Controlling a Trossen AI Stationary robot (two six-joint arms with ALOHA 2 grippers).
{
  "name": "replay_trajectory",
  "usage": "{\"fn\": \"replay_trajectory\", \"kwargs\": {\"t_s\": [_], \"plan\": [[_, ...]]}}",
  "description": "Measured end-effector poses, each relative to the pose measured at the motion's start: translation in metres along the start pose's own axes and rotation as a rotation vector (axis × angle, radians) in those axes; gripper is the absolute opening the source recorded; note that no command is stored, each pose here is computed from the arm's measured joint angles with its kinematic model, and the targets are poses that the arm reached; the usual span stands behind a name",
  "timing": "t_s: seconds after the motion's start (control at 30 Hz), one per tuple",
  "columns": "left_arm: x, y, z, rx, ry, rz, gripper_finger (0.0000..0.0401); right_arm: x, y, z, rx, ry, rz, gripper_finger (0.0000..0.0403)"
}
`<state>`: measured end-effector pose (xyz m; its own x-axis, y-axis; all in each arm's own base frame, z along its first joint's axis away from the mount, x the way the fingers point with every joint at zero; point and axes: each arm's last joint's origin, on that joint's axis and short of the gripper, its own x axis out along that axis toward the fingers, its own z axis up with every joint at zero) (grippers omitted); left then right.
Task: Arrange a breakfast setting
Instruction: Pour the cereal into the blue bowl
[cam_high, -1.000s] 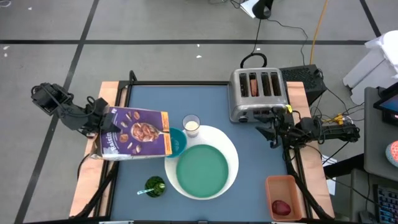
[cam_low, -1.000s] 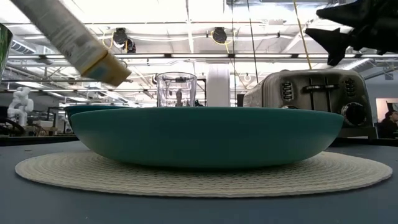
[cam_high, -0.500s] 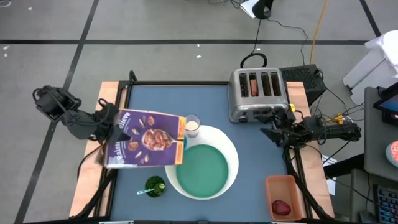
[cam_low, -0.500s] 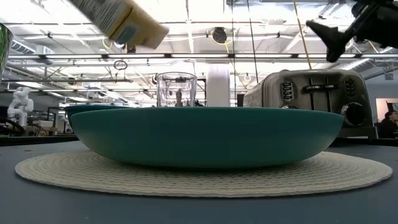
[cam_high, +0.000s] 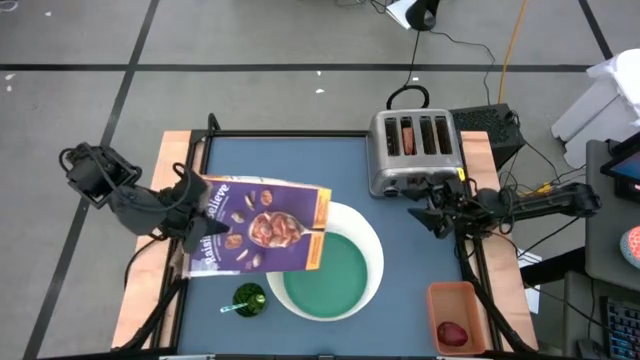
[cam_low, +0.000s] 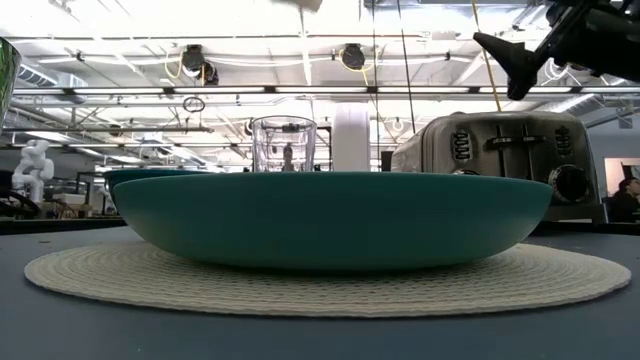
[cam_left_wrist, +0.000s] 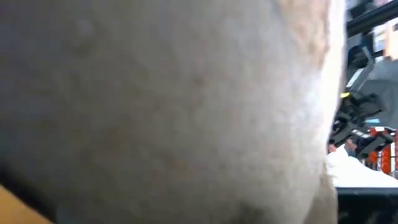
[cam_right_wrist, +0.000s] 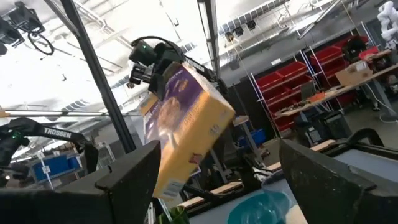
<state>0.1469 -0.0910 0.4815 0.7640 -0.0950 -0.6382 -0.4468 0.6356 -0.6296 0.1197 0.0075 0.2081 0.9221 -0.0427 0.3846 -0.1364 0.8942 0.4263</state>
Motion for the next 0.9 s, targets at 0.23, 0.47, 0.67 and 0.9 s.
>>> {"fn": "replay_trajectory", "kwargs": {"t_s": [0.23, 0.47, 0.67, 0.9], "plan": [[0.008, -0.013, 0.010, 0.075, -0.115, -0.056, 0.0006, 0.007, -0.001, -0.005, 0.061, 0.000, 0.003, 0.0318], [0.018, -0.021, 0.025, 0.162, -0.204, -0.080, 0.0006, 0.019, -0.002, -0.014, 0.080, 0.088, 0.004, 0.0318], [0.025, -0.019, 0.035, 0.209, -0.240, -0.043, 0.0006, 0.046, 0.006, -0.007, 0.077, 0.109, 0.036, 0.0318], [0.033, -0.023, 0.040, 0.283, -0.251, -0.038, 0.0006, 0.070, 0.010, -0.006, 0.073, 0.127, 0.028, 0.0318]]}}
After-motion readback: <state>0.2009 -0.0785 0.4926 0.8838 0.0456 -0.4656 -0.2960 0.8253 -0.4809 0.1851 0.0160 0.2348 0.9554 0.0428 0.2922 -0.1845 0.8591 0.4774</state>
